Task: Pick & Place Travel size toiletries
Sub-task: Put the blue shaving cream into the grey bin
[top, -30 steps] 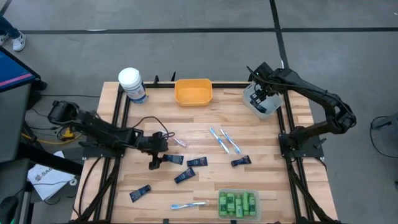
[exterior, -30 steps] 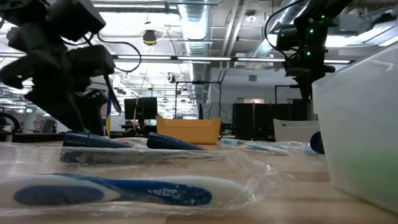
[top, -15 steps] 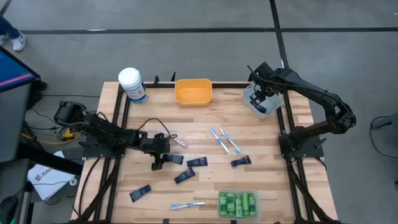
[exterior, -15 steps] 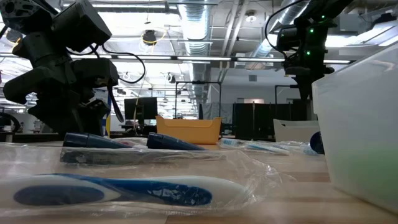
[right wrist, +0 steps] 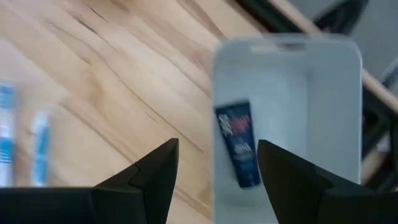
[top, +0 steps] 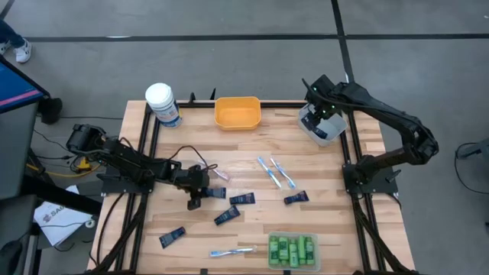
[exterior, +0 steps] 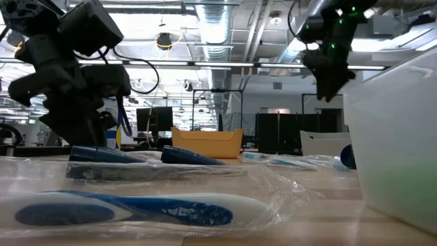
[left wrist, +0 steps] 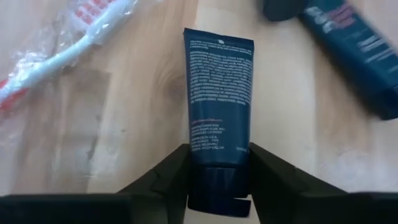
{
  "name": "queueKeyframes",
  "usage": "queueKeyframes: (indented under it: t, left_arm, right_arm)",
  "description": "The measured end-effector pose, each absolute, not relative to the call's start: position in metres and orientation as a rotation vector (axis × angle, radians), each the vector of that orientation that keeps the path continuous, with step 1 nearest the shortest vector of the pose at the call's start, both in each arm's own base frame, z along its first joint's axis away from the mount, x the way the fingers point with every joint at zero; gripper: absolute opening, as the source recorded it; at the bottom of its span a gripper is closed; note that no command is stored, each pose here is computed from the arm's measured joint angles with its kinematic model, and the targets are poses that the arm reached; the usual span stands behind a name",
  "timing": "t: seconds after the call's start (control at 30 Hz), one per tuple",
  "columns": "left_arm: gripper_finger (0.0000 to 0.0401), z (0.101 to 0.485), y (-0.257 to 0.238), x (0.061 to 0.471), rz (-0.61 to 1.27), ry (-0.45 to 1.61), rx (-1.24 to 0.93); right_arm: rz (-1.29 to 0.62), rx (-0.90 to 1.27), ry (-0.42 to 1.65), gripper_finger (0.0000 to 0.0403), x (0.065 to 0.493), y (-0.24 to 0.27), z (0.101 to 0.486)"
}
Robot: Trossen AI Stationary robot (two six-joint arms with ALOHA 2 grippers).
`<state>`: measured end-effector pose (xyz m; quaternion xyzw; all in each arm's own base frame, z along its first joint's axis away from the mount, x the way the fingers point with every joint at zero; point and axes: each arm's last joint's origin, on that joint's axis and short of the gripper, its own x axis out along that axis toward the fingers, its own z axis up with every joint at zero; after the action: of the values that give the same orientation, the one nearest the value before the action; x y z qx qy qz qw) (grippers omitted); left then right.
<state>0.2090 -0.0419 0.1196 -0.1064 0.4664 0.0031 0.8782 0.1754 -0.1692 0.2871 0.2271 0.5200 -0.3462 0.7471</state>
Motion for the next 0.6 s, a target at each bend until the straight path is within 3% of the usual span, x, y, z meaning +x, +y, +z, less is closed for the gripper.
queueKeyframes:
  t: [0.3,0.6]
  left_arm:
    - [0.0149,0.140,-0.039,0.209,0.052,0.876,-0.329]
    - [0.0139,0.189,-0.003,0.197,0.215,0.566,-0.620]
  right_arm:
    - [-0.660,0.363,0.941,0.0209,0.202,-0.150,0.346]
    - [-0.430,0.226,0.761,0.0209,0.232,-0.119,0.376]
